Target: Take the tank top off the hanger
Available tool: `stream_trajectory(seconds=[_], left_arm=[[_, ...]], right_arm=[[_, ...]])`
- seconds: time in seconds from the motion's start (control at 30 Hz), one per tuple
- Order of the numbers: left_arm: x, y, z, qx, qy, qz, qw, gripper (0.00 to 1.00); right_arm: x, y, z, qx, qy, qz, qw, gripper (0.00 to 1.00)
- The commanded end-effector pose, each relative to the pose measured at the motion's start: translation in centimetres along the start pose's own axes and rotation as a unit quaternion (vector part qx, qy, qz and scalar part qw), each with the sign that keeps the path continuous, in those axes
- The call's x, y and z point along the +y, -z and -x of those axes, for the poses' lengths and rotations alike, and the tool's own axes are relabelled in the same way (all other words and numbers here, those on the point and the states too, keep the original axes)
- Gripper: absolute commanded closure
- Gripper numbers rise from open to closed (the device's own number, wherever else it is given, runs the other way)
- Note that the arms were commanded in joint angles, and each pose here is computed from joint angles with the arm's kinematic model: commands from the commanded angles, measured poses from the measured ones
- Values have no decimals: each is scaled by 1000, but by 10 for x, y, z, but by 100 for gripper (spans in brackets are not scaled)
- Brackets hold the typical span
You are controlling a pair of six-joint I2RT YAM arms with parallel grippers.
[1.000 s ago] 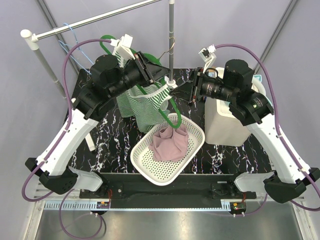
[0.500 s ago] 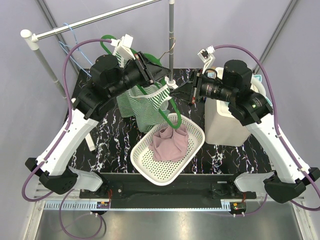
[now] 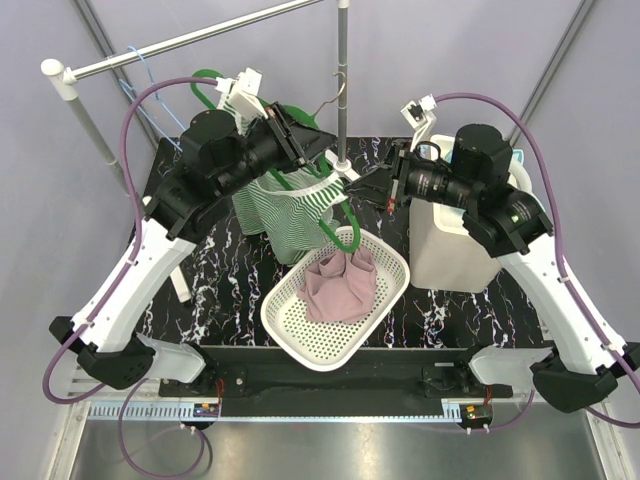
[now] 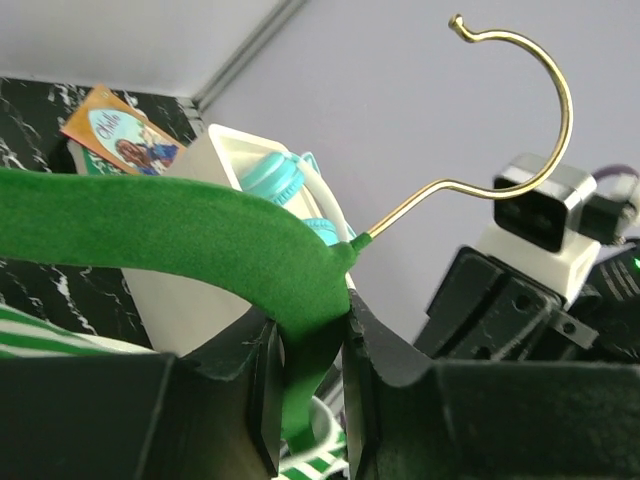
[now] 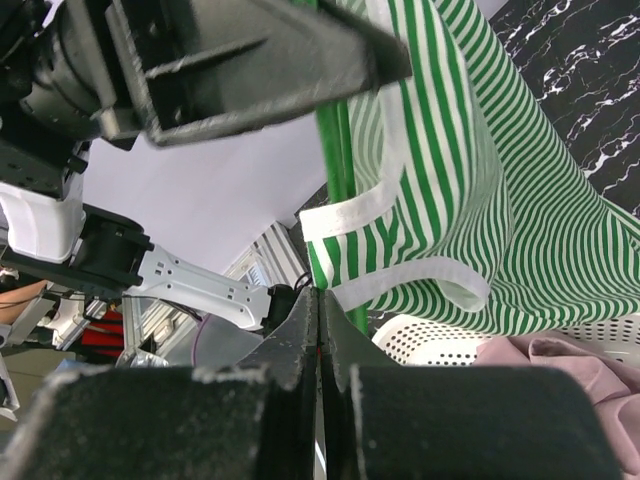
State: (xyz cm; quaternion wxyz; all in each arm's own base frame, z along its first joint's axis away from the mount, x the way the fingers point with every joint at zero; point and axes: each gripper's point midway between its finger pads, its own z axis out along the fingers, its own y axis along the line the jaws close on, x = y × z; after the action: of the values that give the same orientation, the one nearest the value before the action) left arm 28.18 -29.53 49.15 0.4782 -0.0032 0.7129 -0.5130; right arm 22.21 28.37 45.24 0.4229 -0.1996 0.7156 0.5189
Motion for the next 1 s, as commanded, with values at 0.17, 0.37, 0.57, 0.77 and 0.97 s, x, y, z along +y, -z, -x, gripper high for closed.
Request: stream_trajectory(seconds=[0.17,0.37,0.57,0.77,0.97], left_arm=[[-30,31,81,-163,-46,-3,986,100],[-43,43,108,-226,-22,-18,974,100],[-53,55,121,-257,26,-42,965,100],[-51,50,116,-241,21,-37,970,100],[-35,40,110,-235,16,-10,972,100]], right_arm=[[10,29,-17,-15,15,3,1000,100],[-3,45,-42,-18,3,-23,1000,100],[-11,56,-59,-24,-20,-41,999,100],[3,53,-42,-30,2,-18,999,95],[20,40,-6,-49,33,10,998,71]])
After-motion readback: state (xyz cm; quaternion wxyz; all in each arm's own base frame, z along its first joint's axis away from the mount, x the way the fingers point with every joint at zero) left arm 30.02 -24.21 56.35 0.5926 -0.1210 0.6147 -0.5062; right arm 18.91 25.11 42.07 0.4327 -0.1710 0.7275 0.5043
